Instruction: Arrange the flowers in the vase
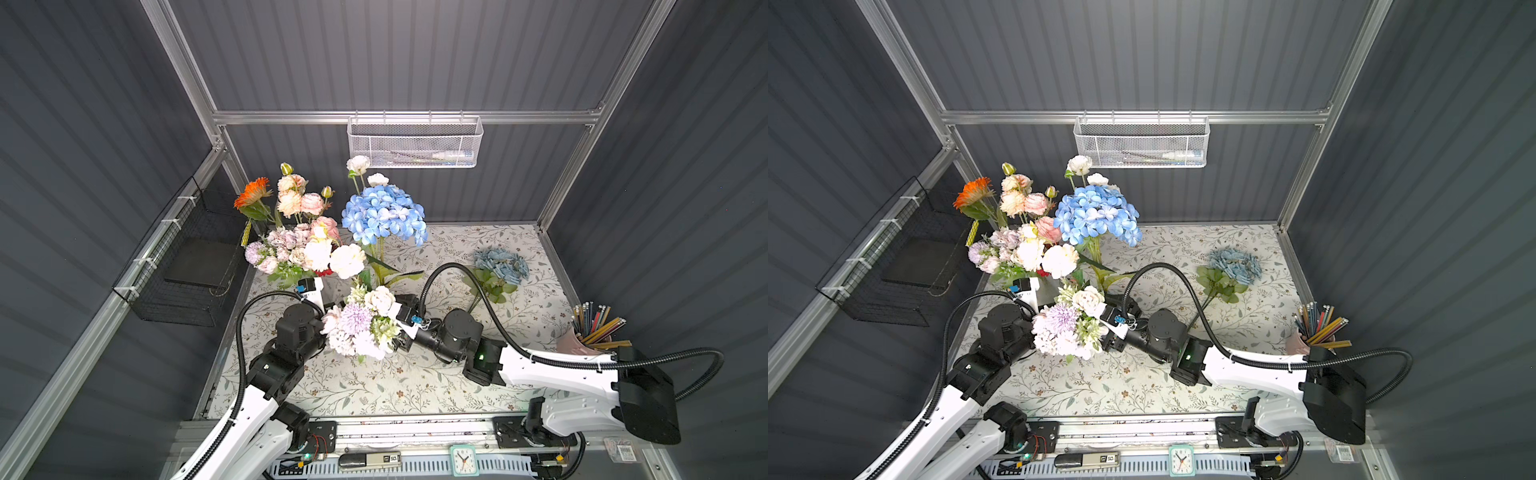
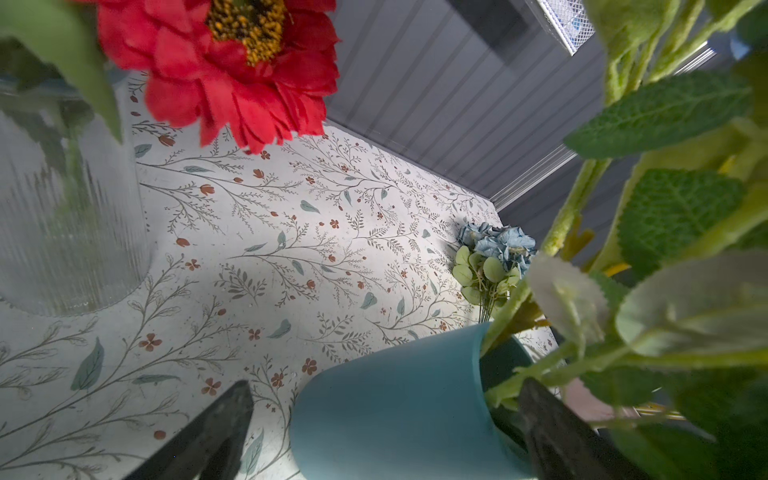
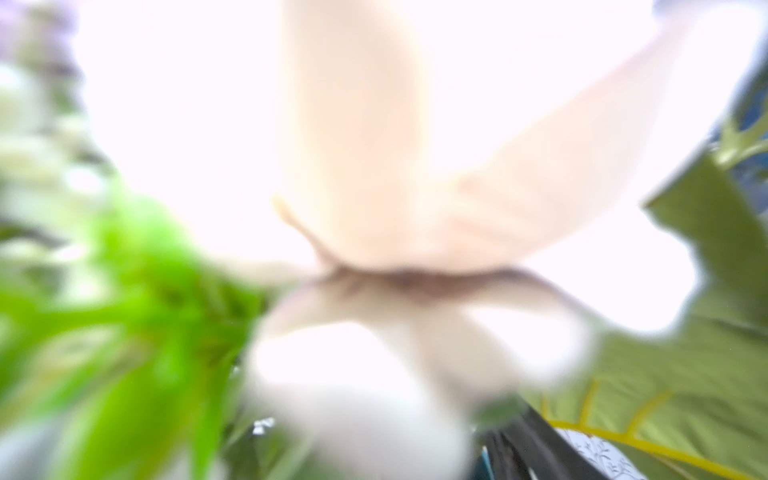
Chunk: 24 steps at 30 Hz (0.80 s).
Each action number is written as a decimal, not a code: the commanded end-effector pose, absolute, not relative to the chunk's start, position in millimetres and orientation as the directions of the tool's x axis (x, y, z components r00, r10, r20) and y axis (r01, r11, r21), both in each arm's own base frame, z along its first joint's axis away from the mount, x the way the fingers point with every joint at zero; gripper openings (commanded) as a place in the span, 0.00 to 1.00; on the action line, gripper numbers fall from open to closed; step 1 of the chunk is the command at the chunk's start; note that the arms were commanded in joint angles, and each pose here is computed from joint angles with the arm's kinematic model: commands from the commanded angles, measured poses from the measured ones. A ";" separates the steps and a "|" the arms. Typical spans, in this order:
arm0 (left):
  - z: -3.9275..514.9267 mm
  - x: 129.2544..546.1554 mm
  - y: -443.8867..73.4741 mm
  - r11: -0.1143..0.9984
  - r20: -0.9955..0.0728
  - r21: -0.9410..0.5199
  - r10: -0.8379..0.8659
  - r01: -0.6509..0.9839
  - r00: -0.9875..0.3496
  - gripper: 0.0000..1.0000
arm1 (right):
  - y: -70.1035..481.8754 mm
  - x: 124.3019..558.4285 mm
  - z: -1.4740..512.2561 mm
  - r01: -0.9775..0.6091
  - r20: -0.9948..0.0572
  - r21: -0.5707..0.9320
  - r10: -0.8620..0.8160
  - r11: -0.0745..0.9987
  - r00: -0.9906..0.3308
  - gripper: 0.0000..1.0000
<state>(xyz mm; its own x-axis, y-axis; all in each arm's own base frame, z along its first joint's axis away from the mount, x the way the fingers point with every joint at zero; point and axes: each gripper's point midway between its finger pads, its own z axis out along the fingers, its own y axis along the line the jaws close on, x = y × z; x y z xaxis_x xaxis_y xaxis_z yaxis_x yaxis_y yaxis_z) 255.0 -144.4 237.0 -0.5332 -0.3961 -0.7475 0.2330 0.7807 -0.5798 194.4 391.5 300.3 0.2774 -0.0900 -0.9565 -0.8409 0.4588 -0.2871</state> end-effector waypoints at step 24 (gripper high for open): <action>230.5 230.6 -144.9 0.791 -0.795 -0.510 -0.284 0.338 -0.535 1.00 | 380.7 243.3 257.5 -0.825 -0.995 -0.037 -0.095 0.564 -0.020 0.30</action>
<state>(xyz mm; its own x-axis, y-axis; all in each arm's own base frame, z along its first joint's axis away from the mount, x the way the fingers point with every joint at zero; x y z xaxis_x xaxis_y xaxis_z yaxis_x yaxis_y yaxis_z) 239.4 -145.1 240.8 -0.5238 -0.3413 -0.7805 0.3067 0.7793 -0.5465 239.3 381.9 279.7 0.0512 -0.0601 -0.9969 -0.8299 0.5528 -0.0759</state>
